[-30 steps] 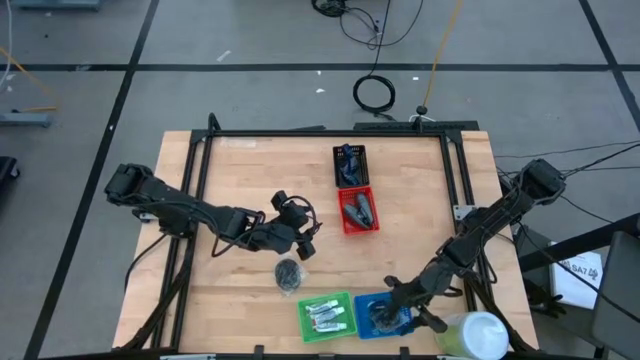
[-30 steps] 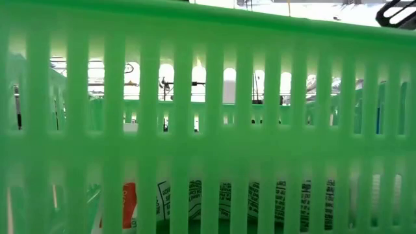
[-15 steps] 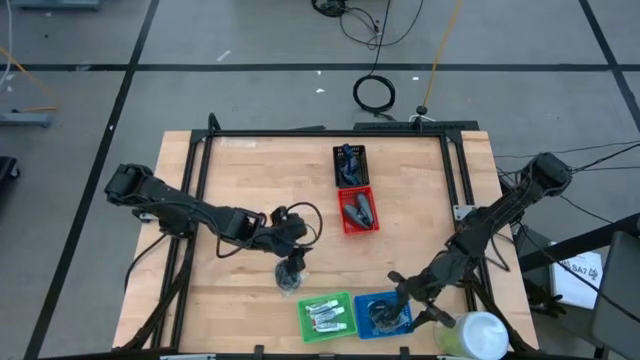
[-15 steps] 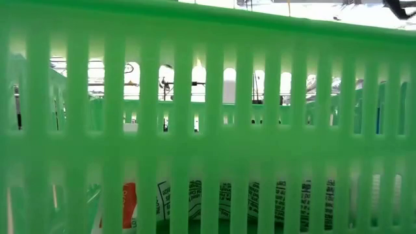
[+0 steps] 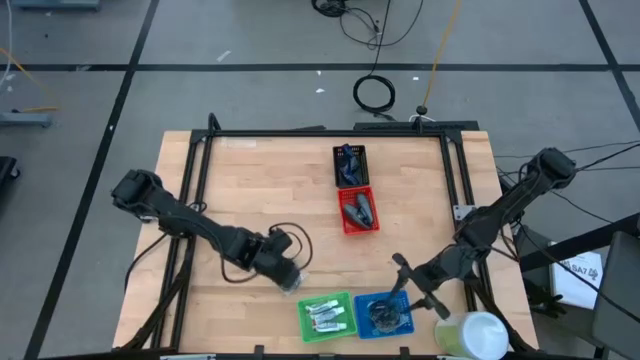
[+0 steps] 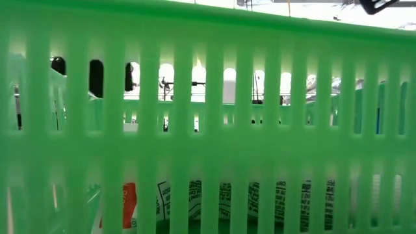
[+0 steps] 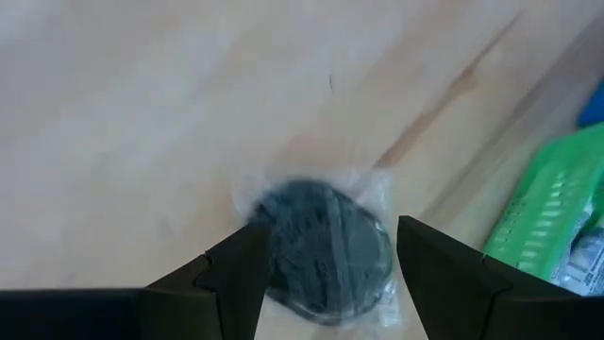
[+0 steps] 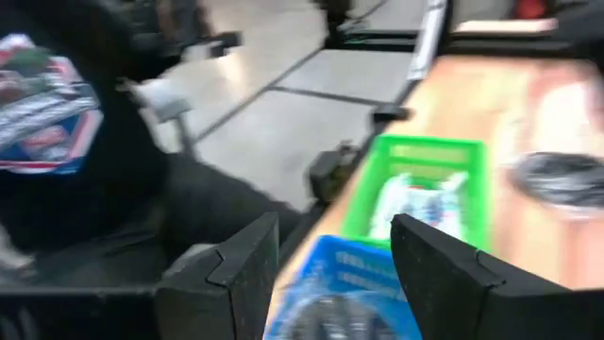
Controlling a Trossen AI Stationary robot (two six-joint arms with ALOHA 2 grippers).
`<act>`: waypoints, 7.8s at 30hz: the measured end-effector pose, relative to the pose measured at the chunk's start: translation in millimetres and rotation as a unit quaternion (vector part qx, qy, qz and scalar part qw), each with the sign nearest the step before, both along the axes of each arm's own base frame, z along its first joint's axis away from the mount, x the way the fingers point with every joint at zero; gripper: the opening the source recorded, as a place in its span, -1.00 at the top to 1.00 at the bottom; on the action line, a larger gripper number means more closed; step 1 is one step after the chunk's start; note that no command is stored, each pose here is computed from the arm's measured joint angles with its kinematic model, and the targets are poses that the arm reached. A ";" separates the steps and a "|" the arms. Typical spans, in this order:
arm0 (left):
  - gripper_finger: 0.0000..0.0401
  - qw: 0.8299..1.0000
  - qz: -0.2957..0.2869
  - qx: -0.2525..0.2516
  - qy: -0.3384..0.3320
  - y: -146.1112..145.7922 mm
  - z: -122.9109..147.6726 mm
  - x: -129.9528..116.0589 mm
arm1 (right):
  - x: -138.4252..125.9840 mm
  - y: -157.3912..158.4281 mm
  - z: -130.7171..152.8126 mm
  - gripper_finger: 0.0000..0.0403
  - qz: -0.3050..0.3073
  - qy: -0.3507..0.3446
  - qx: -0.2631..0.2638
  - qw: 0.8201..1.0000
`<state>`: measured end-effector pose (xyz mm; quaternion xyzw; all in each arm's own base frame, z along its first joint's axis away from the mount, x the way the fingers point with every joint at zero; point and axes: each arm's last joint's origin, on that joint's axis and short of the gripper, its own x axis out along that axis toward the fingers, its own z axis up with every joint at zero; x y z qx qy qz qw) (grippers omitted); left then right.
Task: Pick & Place Travel size toiletries
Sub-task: Put the black hairbrush into the blue bin, then return to Home Position
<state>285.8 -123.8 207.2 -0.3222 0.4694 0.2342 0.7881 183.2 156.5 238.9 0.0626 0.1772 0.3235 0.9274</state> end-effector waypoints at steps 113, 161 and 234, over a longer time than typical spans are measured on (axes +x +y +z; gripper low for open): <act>1.00 0.820 -0.220 0.427 -0.310 -3.9 33.4 15.2 | 60.5 -46.6 -13.8 0.02 -0.282 -0.087 -0.054 0.954; 1.00 0.839 -0.186 0.432 -0.273 16.5 23.4 24.5 | 119.0 -102.8 -31.4 0.63 -0.329 -0.083 0.110 0.934; -0.41 0.886 -0.087 0.295 -0.348 26.1 53.5 5.7 | -10.8 48.4 -42.4 -0.24 -0.052 0.036 -0.070 0.996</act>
